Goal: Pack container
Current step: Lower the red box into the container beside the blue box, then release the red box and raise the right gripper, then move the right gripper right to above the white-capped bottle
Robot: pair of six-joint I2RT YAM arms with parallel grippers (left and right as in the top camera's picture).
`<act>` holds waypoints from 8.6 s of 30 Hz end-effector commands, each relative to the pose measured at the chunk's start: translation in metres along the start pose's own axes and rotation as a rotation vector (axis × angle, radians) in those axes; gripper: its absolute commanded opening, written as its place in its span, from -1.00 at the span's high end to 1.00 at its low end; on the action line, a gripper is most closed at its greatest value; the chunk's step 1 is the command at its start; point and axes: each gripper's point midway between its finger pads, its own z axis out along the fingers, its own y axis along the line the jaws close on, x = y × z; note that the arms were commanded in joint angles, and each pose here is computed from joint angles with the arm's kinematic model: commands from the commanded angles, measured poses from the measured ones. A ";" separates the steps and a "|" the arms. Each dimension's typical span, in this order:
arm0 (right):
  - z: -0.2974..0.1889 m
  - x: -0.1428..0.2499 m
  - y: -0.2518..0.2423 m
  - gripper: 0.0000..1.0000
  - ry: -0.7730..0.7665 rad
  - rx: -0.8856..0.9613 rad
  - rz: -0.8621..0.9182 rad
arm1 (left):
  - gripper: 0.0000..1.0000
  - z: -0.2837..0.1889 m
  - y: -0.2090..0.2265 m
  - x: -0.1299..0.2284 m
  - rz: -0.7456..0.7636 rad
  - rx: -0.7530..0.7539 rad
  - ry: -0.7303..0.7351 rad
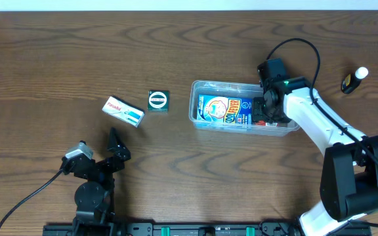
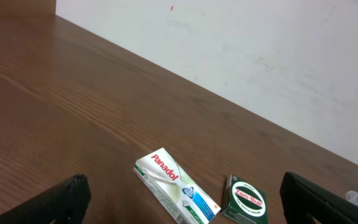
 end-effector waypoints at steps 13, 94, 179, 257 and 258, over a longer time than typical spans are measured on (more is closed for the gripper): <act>0.003 0.000 0.001 -0.56 -0.006 0.013 0.003 | -0.96 0.002 0.009 0.012 0.023 -0.031 0.020; 0.023 0.015 -0.060 0.97 0.056 0.063 0.320 | -0.96 0.002 0.009 0.012 0.023 -0.031 0.020; -0.008 -0.032 0.019 0.97 -0.107 -0.185 -0.068 | -0.96 0.002 0.009 0.012 0.023 -0.031 0.020; -0.055 -0.124 -0.286 -0.99 -0.369 0.113 0.245 | -0.96 0.002 0.009 0.012 0.023 -0.031 0.020; -0.052 -0.124 -0.286 -0.99 -0.362 0.113 0.235 | -0.96 0.002 0.009 0.012 0.023 -0.031 0.020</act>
